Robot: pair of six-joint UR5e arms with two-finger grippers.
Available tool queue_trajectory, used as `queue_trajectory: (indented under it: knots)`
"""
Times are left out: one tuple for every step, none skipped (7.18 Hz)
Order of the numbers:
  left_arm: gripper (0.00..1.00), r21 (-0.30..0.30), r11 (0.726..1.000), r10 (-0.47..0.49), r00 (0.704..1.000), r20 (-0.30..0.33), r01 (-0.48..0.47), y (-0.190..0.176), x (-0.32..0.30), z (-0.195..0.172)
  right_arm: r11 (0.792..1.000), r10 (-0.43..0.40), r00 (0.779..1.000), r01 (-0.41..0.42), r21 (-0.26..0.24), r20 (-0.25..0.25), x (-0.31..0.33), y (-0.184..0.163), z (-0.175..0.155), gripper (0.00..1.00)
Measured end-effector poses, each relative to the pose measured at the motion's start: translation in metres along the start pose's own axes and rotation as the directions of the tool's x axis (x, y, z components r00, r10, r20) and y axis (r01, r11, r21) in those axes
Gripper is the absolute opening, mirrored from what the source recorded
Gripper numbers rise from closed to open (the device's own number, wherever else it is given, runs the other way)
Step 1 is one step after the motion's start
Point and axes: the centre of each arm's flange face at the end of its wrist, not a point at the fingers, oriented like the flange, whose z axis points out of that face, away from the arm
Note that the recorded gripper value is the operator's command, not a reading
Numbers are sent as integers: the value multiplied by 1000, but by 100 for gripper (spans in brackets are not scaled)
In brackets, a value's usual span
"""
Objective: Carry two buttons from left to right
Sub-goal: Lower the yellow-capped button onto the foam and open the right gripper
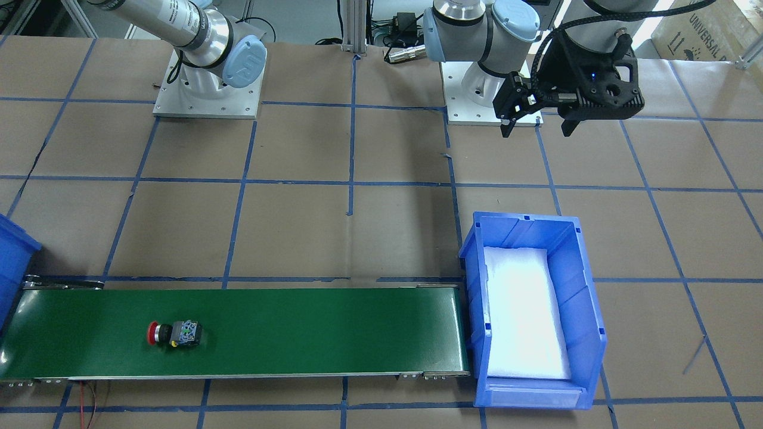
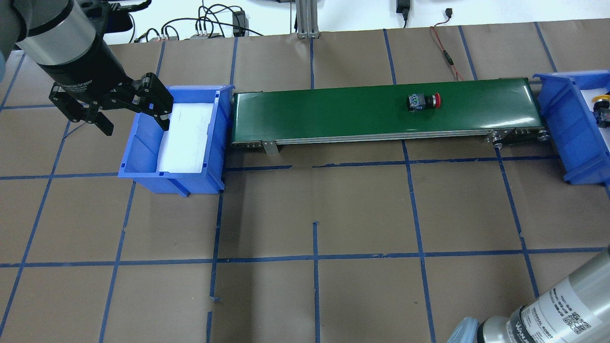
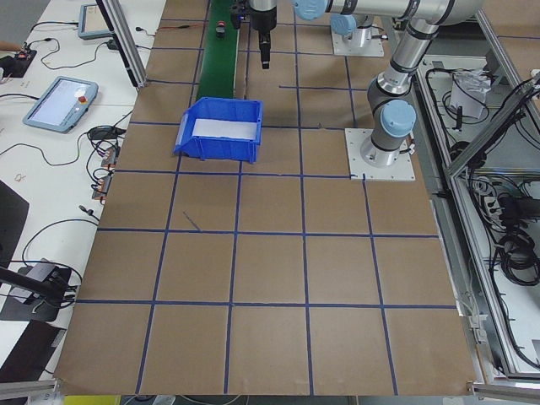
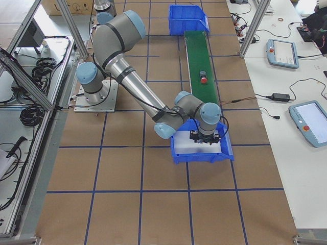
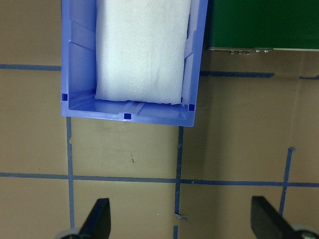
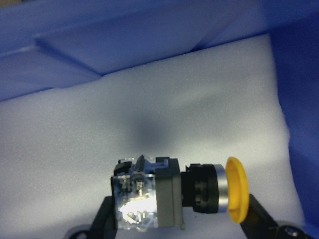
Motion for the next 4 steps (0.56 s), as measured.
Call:
queue_trajectory:
  knots:
    - [100,0,1000,0,1000,0,0,0,0,0,1000,0,1000,0,-1,-2,0,0,0,100]
    - [100,0,1000,0,1000,0,0,0,0,0,1000,0,1000,0,-3,-6,0,1,0,100]
    - [100,0,1000,0,1000,0,0,0,0,0,1000,2,1000,-2,-7,-10,1,1,-3,100]
    - [100,0,1000,0,1000,0,0,0,0,0,1000,12,1000,-13,-13,-22,2,0,-11,100]
